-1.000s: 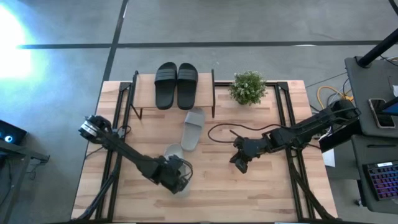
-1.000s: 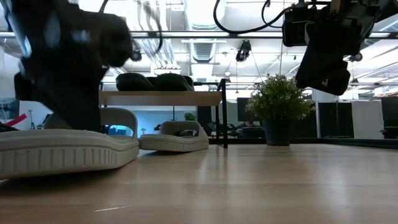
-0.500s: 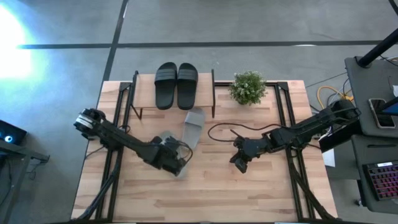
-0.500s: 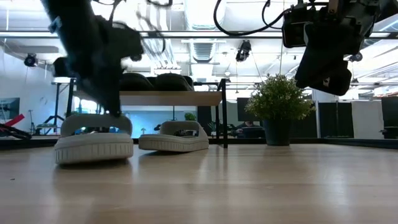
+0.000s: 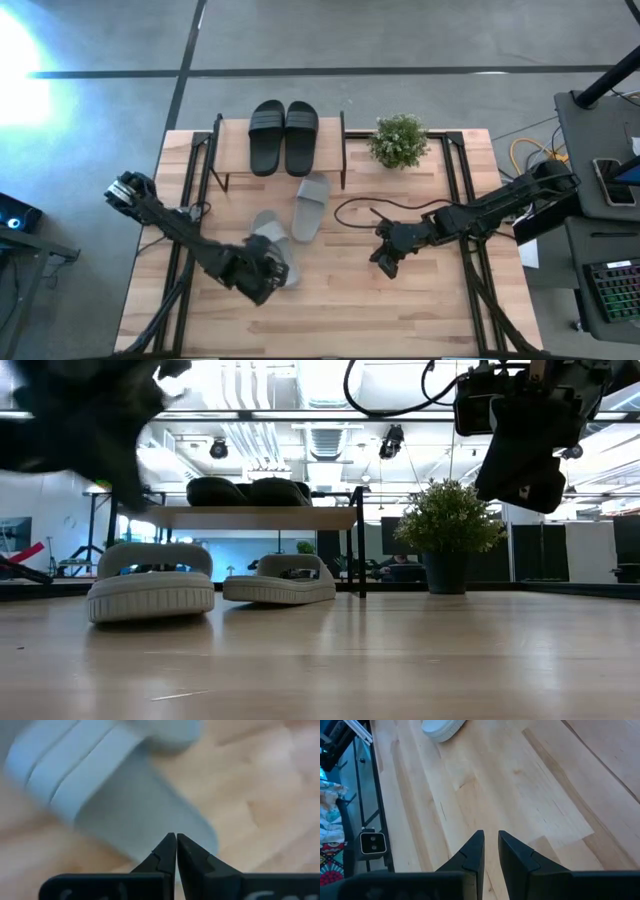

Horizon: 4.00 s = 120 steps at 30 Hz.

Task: Pick and place slides into the shelf
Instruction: Put the left grey slipper under the shelf, then adjust the pair of grey slippers

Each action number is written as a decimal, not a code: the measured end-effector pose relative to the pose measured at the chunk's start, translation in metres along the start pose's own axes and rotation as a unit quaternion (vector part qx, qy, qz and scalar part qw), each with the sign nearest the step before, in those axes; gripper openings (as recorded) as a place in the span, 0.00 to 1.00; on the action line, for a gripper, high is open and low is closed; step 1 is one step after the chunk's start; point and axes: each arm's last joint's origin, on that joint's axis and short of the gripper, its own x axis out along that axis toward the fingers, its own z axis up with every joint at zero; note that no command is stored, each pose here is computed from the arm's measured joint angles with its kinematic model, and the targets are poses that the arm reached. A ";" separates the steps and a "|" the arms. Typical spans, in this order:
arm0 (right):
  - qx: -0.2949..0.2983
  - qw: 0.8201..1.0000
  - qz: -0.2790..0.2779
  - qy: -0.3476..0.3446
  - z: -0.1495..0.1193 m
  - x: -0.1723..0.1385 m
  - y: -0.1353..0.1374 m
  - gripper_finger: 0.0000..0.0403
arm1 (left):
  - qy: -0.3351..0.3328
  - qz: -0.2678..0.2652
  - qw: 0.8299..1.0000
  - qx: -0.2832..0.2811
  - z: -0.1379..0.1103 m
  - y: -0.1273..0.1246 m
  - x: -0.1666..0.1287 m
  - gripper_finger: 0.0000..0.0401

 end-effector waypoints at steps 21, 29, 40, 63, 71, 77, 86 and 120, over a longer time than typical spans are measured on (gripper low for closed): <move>-0.016 1.000 -0.011 0.009 -0.002 0.000 -0.002 0.12 | -0.019 0.139 0.983 -0.123 -0.012 0.068 0.024 0.00; -0.018 1.000 -0.012 0.007 -0.002 0.000 -0.002 0.12 | -0.085 0.107 0.981 -0.138 0.005 0.080 0.044 0.00; -0.013 1.000 -0.012 0.007 -0.002 0.000 -0.002 0.12 | -0.115 0.105 0.980 -0.125 0.025 0.087 0.056 0.00; 0.027 0.987 0.150 0.049 0.038 0.074 -0.012 0.02 | 0.021 -0.329 0.940 0.088 0.012 0.033 -0.050 0.00; -0.081 0.990 0.107 -0.040 0.098 0.109 0.030 0.02 | 0.101 -0.280 0.942 0.158 -0.031 0.038 -0.024 0.00; -0.118 0.991 -0.036 -0.045 0.142 0.125 0.022 0.02 | 0.121 -0.241 0.946 0.178 -0.061 0.045 -0.006 0.00; -0.090 0.992 -0.090 0.010 0.151 0.161 -0.011 0.02 | 0.112 -0.240 0.947 0.182 -0.084 0.044 0.016 0.00; -0.181 0.974 -0.135 -0.024 0.147 0.054 0.050 0.02 | 0.036 -0.256 0.956 0.139 -0.076 0.032 0.022 0.00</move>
